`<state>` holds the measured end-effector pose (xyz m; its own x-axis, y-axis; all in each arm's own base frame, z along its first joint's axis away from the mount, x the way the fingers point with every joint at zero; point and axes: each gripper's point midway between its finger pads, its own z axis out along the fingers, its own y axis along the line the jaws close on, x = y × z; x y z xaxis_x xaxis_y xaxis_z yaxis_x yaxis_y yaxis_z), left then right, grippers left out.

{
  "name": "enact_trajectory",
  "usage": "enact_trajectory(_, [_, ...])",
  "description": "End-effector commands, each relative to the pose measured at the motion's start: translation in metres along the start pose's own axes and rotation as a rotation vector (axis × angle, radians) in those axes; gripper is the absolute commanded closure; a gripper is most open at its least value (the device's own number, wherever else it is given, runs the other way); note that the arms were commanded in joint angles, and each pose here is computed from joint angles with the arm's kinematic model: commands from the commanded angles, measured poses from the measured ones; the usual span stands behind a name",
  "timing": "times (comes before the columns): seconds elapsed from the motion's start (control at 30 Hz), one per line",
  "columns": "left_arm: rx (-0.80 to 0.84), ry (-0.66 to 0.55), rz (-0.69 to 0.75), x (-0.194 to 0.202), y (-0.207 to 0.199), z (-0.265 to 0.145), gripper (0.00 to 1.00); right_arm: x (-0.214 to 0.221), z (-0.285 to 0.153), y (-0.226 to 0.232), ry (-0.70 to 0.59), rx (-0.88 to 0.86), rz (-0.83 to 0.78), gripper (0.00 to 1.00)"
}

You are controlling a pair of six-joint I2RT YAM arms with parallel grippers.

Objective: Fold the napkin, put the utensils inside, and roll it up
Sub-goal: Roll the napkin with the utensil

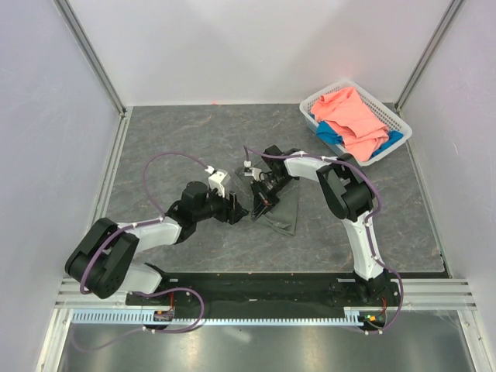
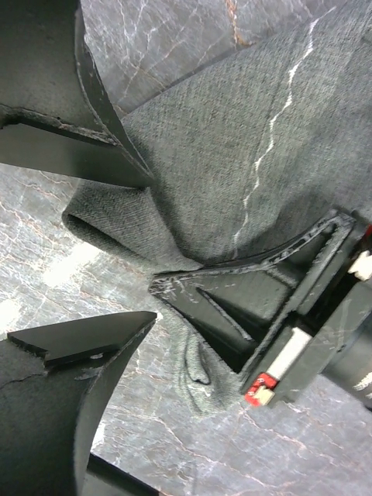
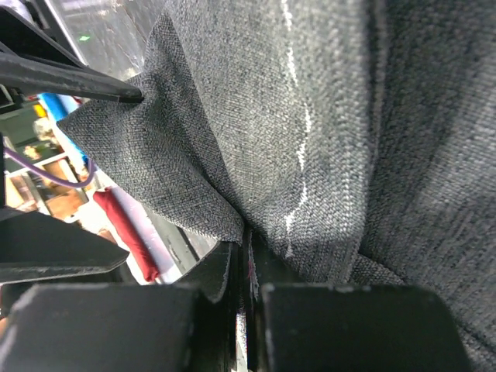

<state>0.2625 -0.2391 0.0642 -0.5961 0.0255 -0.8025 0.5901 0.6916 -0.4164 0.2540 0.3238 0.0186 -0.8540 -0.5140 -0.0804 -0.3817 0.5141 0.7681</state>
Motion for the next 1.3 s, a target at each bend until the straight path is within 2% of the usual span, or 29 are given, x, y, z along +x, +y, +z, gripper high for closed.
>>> enact_trajectory(0.0, [-0.027,-0.008,0.075,-0.010,0.002,0.005,0.28,-0.008,-0.004,-0.013,-0.014,-0.011,0.018,1.00])
enact_trajectory(0.27, [-0.099,0.028,0.094,-0.005,0.012,0.011,0.29,-0.011,-0.003,-0.014,-0.017,-0.049,0.027,1.00])
enact_trajectory(0.67, [-0.190,0.131,0.099,0.012,0.025,0.018,0.40,-0.016,-0.004,-0.016,-0.027,-0.083,0.045,1.00])
enact_trajectory(0.87, [-0.254,0.207,0.074,0.024,0.038,0.022,0.67,-0.020,-0.012,-0.009,-0.044,-0.089,0.032,1.00])
enact_trajectory(0.97, [-0.280,0.231,0.061,0.029,0.043,0.023,0.84,-0.026,-0.020,-0.005,-0.079,-0.072,0.033,0.96])
enact_trajectory(1.07, [-0.291,0.246,0.053,0.030,0.044,0.023,0.96,-0.030,-0.030,0.001,-0.118,-0.042,0.025,0.80])
enact_trajectory(1.1, [-0.295,0.253,0.050,0.031,0.045,0.023,0.98,-0.030,-0.037,0.007,-0.136,-0.032,0.018,0.67])
enact_trajectory(1.17, [-0.300,0.259,0.044,0.031,0.045,0.022,0.98,-0.033,-0.047,0.010,-0.173,-0.006,0.004,0.56])
enact_trajectory(1.23, [-0.304,0.271,0.038,0.033,0.045,0.021,0.98,-0.032,-0.062,0.014,-0.216,0.049,-0.009,0.40])
enact_trajectory(1.27, [-0.295,0.278,0.034,0.034,0.044,0.021,0.98,-0.032,-0.068,0.013,-0.234,0.077,-0.025,0.36])
